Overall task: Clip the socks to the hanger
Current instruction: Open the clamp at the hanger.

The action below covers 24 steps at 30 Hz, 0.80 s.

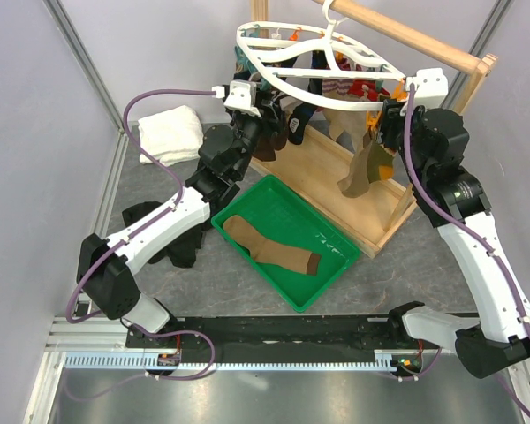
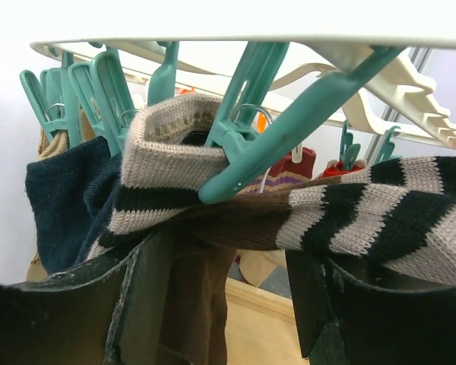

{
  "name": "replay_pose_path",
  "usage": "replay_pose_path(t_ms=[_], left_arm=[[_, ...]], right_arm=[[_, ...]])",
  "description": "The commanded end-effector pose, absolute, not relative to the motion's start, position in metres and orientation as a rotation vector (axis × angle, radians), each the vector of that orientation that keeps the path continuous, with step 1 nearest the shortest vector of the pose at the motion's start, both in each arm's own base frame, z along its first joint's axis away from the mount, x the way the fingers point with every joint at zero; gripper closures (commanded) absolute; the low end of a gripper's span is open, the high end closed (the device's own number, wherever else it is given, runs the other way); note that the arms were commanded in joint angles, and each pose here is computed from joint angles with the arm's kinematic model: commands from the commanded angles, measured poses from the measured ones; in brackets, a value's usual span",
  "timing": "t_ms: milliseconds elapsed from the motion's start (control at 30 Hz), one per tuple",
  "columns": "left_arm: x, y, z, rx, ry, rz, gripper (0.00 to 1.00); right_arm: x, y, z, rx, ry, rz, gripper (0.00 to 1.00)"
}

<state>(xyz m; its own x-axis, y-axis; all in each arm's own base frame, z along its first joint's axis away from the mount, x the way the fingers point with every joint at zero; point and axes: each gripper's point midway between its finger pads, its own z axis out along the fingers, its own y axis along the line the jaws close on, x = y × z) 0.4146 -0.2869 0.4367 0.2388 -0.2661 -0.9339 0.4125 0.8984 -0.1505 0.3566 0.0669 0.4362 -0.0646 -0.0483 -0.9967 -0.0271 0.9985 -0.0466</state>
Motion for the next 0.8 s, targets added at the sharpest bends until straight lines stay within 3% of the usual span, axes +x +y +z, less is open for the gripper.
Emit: replay_pose_path(t_ms=[0, 400, 600, 767], left_arm=[[0.41, -0.273, 0.451, 0.085, 1.225, -0.481, 0.35], [0.405, -0.277, 0.447, 0.105, 1.237, -0.513, 0.35], [0.394, -0.287, 0.444, 0.183, 1.248, -0.566, 0.35], [0.376, -0.304, 0.434, 0.326, 1.268, -0.635, 0.34]], right_arm=[[0.363, 0.065, 0.445, -0.05, 1.596, -0.042, 0.46], [0.355, 0.066, 0.445, -0.046, 1.599, -0.011, 0.78], [0.339, 0.071, 0.447, -0.039, 1.647, 0.063, 1.0], [0.325, 0.079, 0.457, -0.048, 1.679, 0.144, 1.0]])
